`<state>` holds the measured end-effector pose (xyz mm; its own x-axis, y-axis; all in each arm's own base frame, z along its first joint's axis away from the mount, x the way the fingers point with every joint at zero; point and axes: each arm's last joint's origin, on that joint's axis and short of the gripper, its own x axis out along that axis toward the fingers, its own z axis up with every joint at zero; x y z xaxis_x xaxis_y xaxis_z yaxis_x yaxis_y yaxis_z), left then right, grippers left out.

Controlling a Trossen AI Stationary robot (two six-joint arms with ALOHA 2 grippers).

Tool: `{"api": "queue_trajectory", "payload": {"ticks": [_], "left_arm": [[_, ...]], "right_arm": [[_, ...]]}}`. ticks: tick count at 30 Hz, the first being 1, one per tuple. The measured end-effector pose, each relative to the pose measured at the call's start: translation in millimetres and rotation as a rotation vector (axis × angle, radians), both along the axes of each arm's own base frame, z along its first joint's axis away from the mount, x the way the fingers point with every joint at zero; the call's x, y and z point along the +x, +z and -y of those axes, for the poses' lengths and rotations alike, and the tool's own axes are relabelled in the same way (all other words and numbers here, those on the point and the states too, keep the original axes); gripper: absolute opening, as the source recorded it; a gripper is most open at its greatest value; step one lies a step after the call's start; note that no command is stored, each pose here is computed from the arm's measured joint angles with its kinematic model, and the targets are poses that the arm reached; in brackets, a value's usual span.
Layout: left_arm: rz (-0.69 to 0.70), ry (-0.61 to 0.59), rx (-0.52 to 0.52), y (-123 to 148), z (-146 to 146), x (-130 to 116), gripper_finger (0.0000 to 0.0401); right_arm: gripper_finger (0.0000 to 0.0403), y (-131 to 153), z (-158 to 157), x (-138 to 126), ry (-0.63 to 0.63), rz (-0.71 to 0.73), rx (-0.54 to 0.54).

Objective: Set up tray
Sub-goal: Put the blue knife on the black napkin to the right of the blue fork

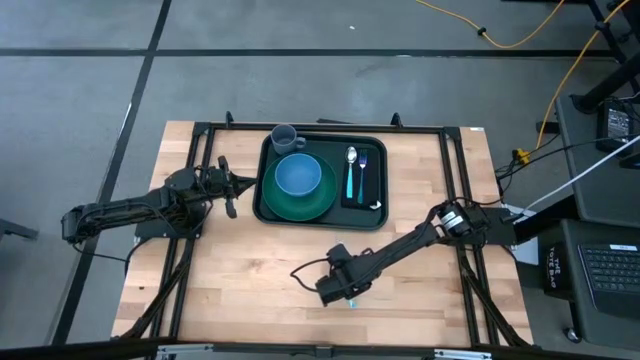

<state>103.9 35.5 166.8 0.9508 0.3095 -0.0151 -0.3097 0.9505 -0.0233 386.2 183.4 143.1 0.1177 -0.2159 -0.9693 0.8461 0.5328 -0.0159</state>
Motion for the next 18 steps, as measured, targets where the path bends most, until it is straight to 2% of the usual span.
{"api": "queue_trajectory", "payload": {"ticks": [5,18], "left_arm": [[0.0,0.0,0.0,0.0,0.0,0.0,0.0004],[0.0,0.0,0.0,0.0,0.0,0.0,0.0004]], "right_arm": [[0.0113,-9.7,0.3,-0.2,0.001,0.041,0.017],[0.0109,-11.2,5.1,1.8,-0.011,0.038,0.03]]}}
